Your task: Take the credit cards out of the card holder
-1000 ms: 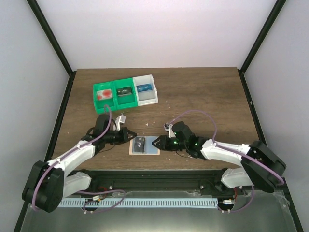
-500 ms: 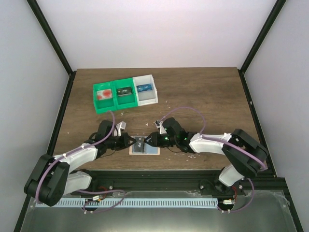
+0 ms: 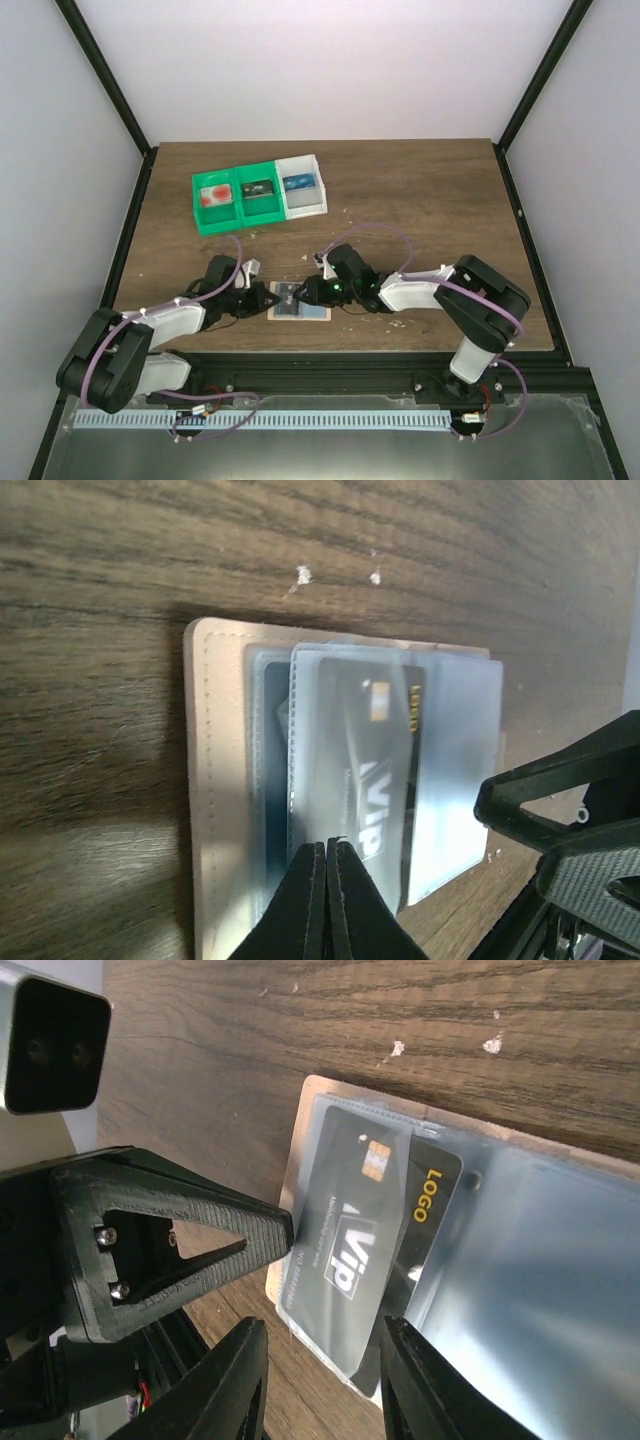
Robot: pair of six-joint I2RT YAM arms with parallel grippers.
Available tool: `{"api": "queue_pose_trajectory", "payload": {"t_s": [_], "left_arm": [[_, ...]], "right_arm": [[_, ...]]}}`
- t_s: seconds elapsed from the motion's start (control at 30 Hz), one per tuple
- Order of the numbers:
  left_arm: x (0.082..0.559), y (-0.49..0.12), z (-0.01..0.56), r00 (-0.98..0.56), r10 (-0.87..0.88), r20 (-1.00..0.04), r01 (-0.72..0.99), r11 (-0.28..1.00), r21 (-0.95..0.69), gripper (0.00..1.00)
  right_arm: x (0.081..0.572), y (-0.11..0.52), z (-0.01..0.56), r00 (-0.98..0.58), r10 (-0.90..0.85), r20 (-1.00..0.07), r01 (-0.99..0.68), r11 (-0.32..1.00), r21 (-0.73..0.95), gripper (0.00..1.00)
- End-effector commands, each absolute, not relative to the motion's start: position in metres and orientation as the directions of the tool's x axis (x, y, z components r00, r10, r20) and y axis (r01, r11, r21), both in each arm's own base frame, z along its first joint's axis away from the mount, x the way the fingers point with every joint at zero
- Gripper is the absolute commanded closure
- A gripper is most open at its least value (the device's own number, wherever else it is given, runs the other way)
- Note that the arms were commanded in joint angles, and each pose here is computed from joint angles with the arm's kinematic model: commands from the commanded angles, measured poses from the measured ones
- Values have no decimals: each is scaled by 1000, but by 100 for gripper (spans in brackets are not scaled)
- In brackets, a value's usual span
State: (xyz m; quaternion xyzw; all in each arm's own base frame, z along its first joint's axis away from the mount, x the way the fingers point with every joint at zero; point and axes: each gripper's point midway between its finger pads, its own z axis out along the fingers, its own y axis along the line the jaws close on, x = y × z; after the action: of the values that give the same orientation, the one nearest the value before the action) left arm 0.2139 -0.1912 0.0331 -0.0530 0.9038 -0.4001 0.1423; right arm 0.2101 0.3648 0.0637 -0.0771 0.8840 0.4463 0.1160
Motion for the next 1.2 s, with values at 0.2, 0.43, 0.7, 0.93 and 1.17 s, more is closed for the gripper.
{"api": "queue_pose_trajectory", "payload": {"t_s": [0.2,0.43,0.7,0.93,1.17], "left_arm": [[210,-188,22,-952,-206,-224,22,688,-725,100],[207,-187,18,-954,-209,-216,14,687,-726,100],[206,-186,17,-953,-211,-218,13,690,-724,100],[205,-185,15,-952,-213,-218,12,690,-724,100],[205,-185,14,-952,-215,-216,8,689,-725,100]], "right_arm": [[215,380,61,-955,-56,-291,-270,573,774,68],[216,381,58,-957,-46,-286,-260,570,779,71],[216,383,53,-963,-37,-267,-241,561,792,74],[218,381,50,-964,-23,-266,-231,572,787,75],[220,378,48,-964,-3,-265,-216,587,780,74]]}}
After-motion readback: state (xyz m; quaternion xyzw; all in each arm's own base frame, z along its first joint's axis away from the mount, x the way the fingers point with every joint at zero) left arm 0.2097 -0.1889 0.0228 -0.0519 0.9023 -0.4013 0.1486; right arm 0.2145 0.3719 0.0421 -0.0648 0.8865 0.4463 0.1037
